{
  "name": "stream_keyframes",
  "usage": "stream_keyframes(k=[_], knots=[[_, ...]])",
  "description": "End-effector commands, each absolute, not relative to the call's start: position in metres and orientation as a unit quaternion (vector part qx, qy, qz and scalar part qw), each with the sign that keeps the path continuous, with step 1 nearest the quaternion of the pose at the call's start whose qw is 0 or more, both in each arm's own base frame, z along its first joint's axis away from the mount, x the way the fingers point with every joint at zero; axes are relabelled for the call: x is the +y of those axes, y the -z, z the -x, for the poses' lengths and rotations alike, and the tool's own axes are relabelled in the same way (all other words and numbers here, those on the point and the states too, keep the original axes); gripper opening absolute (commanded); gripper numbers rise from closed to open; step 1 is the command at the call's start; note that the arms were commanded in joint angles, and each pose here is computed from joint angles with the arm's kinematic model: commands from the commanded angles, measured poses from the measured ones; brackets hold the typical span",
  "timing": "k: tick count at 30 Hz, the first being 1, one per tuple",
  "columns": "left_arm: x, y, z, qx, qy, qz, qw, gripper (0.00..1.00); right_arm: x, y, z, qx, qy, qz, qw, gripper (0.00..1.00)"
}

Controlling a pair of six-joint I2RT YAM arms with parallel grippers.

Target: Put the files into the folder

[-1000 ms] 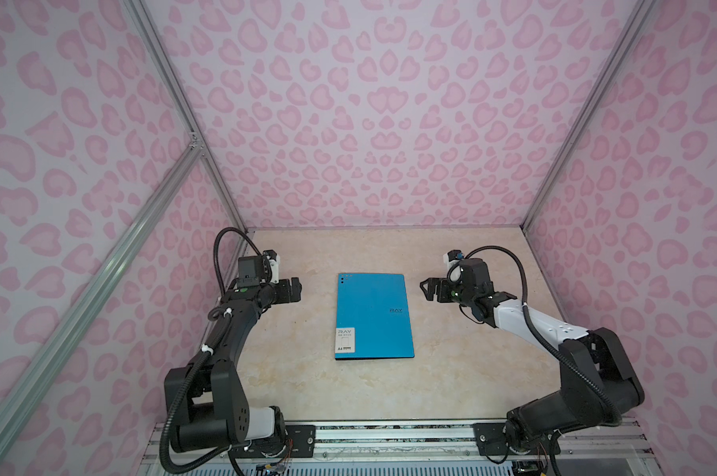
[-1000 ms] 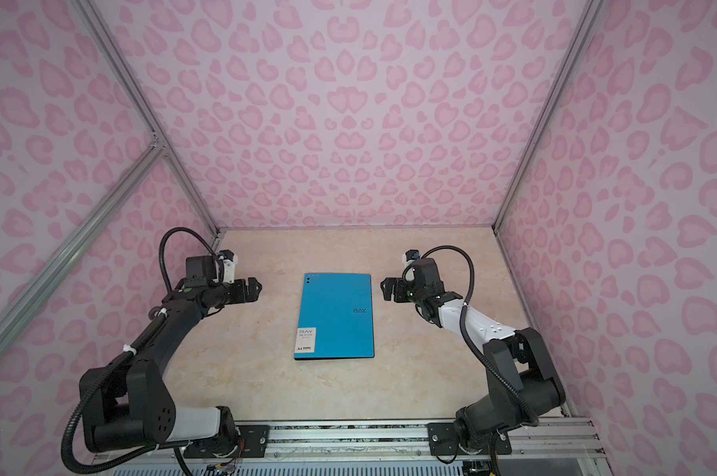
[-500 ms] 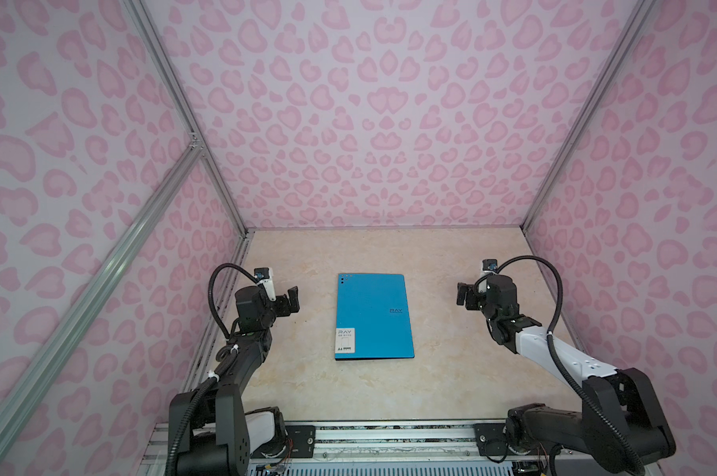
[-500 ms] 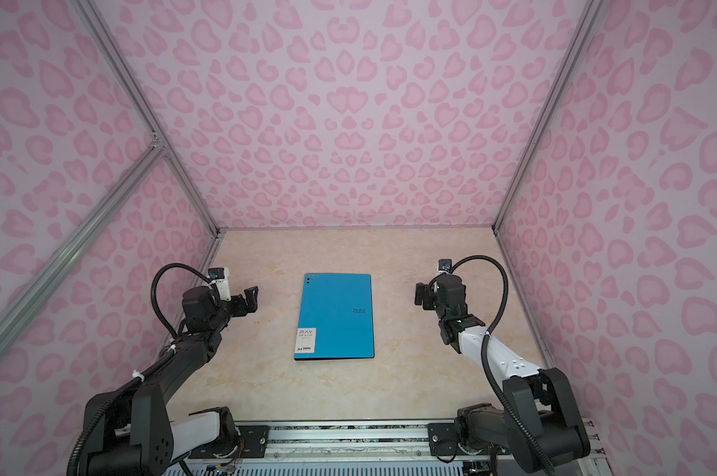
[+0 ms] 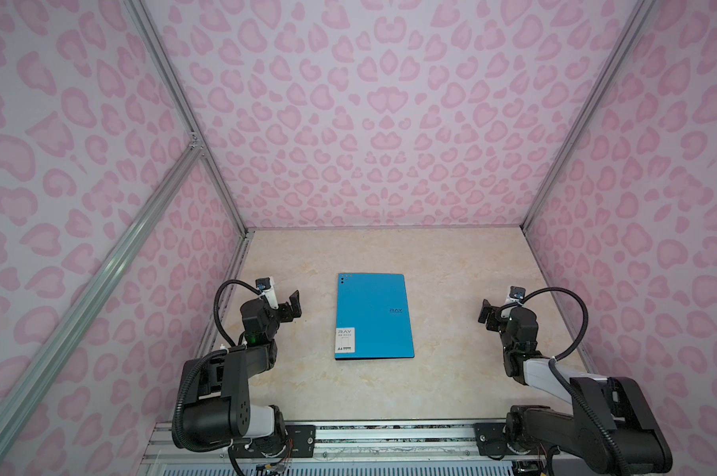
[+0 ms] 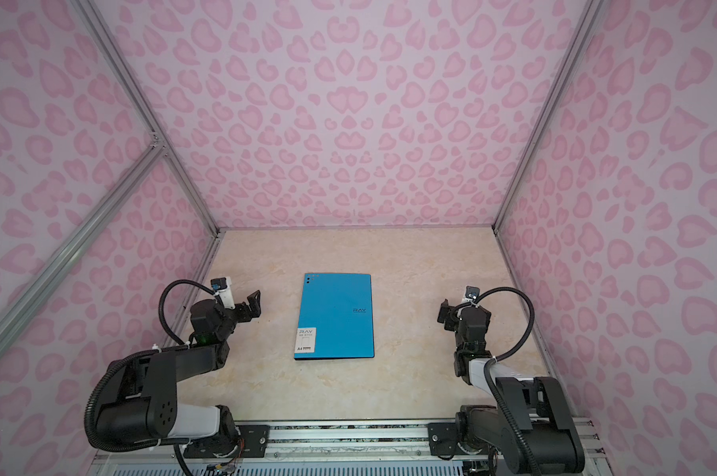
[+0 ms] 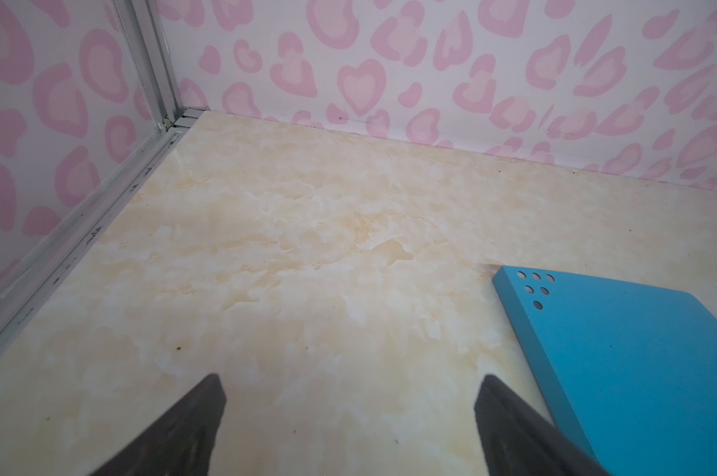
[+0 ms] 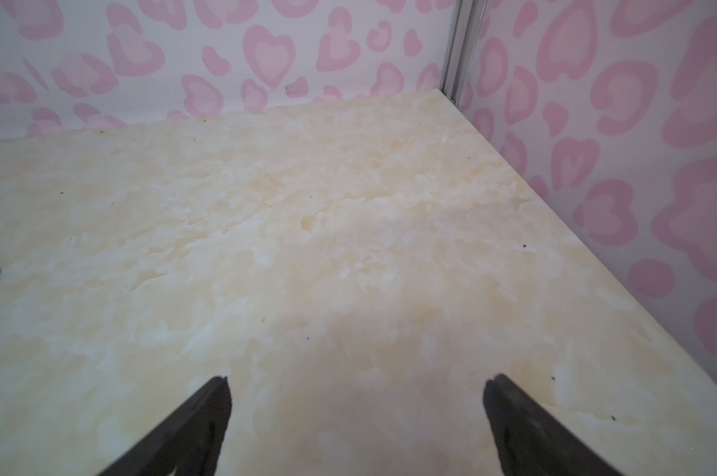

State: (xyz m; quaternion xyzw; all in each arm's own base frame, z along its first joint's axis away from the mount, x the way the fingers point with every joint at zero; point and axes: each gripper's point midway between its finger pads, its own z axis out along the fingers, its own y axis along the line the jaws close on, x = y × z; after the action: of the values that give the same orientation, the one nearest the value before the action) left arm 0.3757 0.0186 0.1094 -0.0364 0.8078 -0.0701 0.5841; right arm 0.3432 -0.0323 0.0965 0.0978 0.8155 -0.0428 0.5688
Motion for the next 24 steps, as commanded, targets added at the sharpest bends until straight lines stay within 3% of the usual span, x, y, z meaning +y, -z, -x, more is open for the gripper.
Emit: stream_keyframes(k=[1,5,11,16,24], knots=[[0.022,-0.135,-0.371,0.762,0.056,0.035,0.644,0.97,-0.028,-0.134,-0.359,0.763,0.022,-0.081,0.641,0.98],[0.015,-0.134,-0.360,0.736,0.069,0.019,0.673,0.97,-0.029,-0.131,-0.365,0.766,0.027,-0.071,0.638,0.98],[0.011,-0.125,-0.376,0.766,0.065,0.009,0.640,0.97,-0.038,-0.121,-0.369,0.750,0.009,-0.084,0.656,0.98],[0.008,-0.120,-0.385,0.783,0.046,0.004,0.620,0.97,-0.022,-0.102,-0.389,0.792,0.016,-0.043,0.609,0.98],[0.007,-0.117,-0.388,0.789,0.025,0.009,0.614,0.97,-0.018,-0.100,-0.393,0.795,0.021,-0.030,0.606,0.99]])
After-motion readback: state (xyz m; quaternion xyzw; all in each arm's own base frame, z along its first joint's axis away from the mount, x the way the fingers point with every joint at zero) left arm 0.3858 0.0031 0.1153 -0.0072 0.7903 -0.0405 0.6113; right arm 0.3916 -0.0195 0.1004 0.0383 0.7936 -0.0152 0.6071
